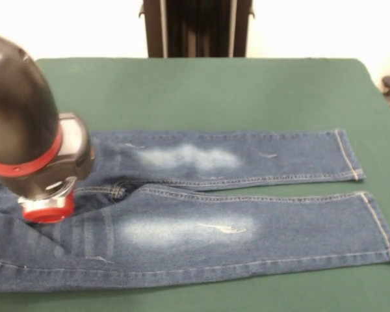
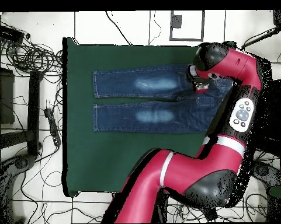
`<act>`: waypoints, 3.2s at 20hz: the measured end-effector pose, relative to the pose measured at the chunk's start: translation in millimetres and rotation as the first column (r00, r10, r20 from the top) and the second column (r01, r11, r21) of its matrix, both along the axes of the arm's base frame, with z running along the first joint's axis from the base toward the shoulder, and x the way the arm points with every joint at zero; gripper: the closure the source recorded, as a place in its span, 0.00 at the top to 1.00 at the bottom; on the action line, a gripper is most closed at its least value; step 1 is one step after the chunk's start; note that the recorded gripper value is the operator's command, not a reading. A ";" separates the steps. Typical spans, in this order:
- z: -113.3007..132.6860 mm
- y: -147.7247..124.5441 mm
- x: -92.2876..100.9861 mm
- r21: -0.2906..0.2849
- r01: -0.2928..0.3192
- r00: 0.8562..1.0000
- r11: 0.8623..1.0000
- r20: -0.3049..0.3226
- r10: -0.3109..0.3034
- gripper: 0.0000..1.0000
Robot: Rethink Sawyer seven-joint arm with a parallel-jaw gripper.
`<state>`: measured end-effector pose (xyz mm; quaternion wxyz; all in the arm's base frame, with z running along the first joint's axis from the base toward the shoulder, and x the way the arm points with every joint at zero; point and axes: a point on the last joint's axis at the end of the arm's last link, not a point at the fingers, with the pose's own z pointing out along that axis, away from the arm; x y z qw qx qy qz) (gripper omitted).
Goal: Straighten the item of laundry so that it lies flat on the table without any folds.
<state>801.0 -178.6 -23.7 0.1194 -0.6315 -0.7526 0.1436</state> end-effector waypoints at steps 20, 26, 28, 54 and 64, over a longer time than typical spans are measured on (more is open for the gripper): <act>103.1 1.1 9.7 -0.037 0.030 0.999 0.999 0.043 -0.028 0.00; 97.2 -44.8 3.9 -0.064 0.053 0.997 0.997 0.052 -0.050 0.00; 89.4 -59.3 2.1 -0.069 0.059 0.997 0.996 0.055 -0.055 0.00; -2.6 -54.3 10.9 0.036 0.047 0.997 0.998 0.066 -0.049 0.00; 17.8 -74.6 19.8 0.056 0.091 0.992 0.994 0.082 -0.095 0.00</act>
